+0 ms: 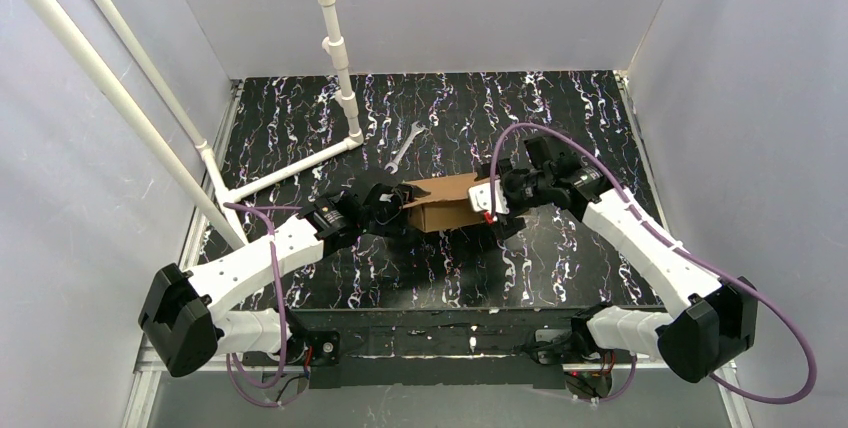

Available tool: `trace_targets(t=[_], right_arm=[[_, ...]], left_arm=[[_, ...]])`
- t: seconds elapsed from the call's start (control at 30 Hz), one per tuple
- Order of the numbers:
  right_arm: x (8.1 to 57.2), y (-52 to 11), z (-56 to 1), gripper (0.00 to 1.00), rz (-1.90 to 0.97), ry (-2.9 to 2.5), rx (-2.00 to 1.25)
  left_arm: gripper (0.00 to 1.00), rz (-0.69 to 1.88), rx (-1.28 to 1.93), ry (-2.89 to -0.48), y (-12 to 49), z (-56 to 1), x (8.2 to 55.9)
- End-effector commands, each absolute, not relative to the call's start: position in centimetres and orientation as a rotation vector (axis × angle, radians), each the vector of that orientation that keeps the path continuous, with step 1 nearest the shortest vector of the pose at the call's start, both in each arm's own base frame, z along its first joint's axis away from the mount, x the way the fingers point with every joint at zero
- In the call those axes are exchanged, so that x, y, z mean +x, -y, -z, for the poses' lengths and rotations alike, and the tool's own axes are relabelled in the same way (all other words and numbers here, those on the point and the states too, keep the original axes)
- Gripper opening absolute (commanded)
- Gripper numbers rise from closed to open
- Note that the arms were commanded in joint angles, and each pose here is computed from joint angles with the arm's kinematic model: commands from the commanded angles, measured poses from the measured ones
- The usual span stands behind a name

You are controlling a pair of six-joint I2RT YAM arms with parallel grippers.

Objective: Fold the paper box

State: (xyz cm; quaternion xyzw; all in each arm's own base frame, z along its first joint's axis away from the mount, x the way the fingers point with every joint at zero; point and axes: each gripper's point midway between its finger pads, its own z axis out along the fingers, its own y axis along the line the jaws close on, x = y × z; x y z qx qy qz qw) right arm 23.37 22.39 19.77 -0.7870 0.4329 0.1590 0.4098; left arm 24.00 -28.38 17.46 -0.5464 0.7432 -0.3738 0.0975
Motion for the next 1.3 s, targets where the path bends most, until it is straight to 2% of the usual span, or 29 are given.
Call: trace_targets(t=[0.0, 0.2, 0.4, 0.73, 0.83, 1.0, 1.17, 1.27], right_arm=[[24.3, -23.1, -18.9, 0.98, -0.336, -1.099, -1.979], [23.6, -23.4, -18.2, 0.98, -0.346, -1.092, -2.004], [25.5, -23.7, -18.4, 0.97, -0.268, -1.156, -1.923], [24.9, -24.5, -18.8, 0.69, -0.353, -1.174, -1.856], [24.4, -24.6, -19.0, 0.65, -0.394, -1.182, -1.841], [23.8, -24.0, -18.9, 0.62, -0.460, -1.225, -1.804], [22.9, -23.0, -18.8, 0.58, -0.529, -1.276, -1.748], [22.5, -22.5, -18.6, 0.58, -0.572, -1.306, -1.711]], left_arm=[[0.34, 1.098, -1.671, -2.173, 28.1, -17.8, 23.9], [0.34, 1.110, -1.689, -2.156, 28.2, -17.7, 24.1], [0.35, 1.139, -1.692, -2.145, 28.6, -18.0, 24.5], [0.41, 1.192, -1.689, -2.127, 28.8, -18.0, 24.4], [0.51, 1.218, -1.683, -2.115, 28.7, -18.2, 24.4], [0.75, 1.260, -1.646, -2.097, 28.3, -18.6, 24.2], [0.91, 1.217, -1.599, -2.076, 26.6, -18.6, 23.6], [0.97, 1.201, -1.548, -2.063, 25.7, -18.8, 23.4]])
